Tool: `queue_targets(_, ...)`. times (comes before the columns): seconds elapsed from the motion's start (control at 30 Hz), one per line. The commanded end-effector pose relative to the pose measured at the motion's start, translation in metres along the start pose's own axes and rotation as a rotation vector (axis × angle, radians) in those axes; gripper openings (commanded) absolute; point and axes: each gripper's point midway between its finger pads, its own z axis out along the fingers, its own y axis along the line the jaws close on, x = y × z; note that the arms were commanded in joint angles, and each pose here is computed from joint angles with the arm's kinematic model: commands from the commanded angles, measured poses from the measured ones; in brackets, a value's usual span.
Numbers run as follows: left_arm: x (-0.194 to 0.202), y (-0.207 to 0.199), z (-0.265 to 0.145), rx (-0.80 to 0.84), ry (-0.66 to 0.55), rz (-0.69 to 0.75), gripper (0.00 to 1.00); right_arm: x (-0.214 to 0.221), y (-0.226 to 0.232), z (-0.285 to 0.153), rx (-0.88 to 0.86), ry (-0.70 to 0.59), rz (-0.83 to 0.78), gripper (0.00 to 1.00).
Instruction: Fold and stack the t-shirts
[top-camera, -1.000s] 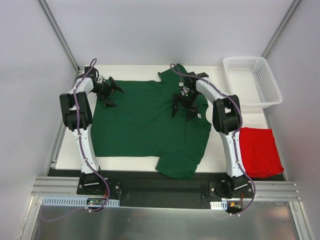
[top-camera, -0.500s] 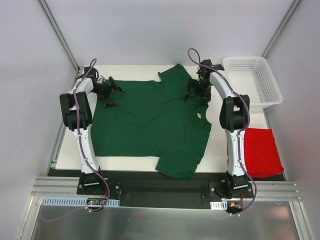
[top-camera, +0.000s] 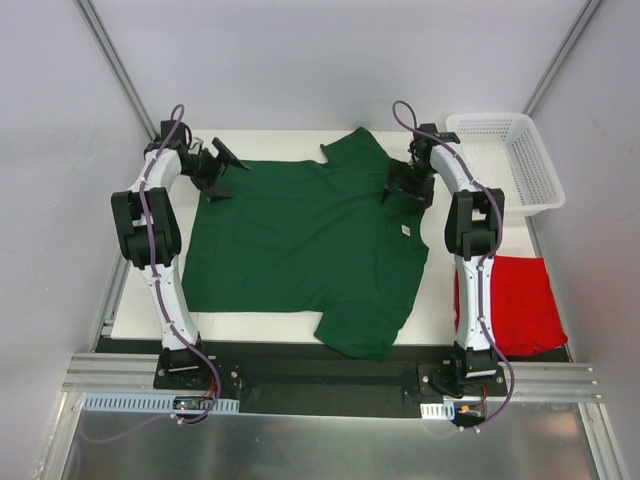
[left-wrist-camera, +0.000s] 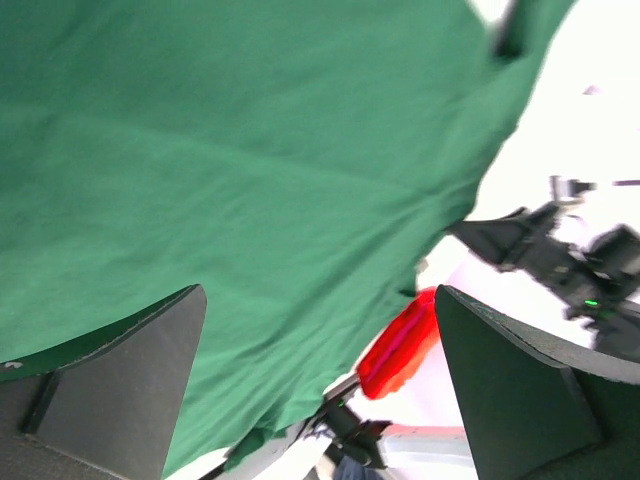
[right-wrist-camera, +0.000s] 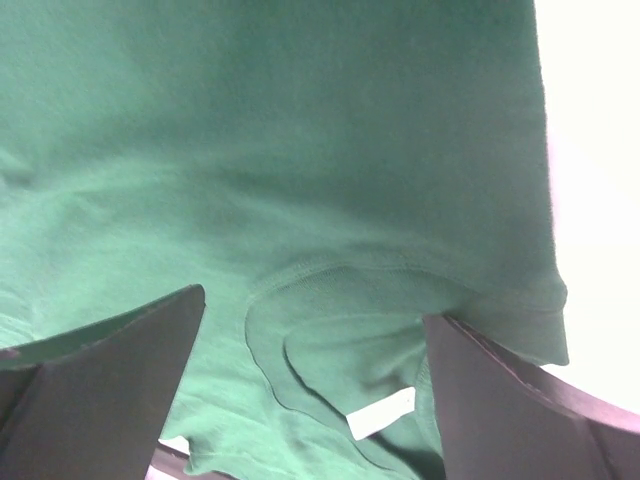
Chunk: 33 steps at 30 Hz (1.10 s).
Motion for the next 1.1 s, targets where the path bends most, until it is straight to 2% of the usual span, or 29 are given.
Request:
queue_targets(0.0, -0.017, -0.066, -0.036, 0.123, -0.085, 0.069, 0.99, -0.003, -0.001, -0.005, -0.012, -0.005, 0.005, 0.96)
queue_targets(0.17, -0.043, -0.058, -0.012, 0.113, -0.09, 0.055, 0.99, 0.004, 0.0, -0.004, -0.03, 0.014, -0.001, 0.96)
queue_targets(0.27, -0.055, -0.032, 0.015, 0.067, -0.08, 0.024, 0.99, 0.008, -0.002, -0.002, -0.029, 0.029, -0.008, 0.96)
queue_targets(0.47, -0.066, -0.001, 0.044, 0.014, -0.073, -0.013, 0.99, 0.012, 0.0, -0.004, -0.038, 0.044, -0.008, 0.96)
queue_targets(0.83, -0.087, 0.011, 0.061, 0.002, -0.096, -0.035, 0.99, 0.011, 0.0, -0.001, -0.049, 0.051, -0.005, 0.96)
queue_targets(1.07, -0.105, 0.01, 0.075, 0.029, -0.112, -0.052, 0.99, -0.005, 0.009, 0.006, -0.102, 0.038, 0.032, 0.96)
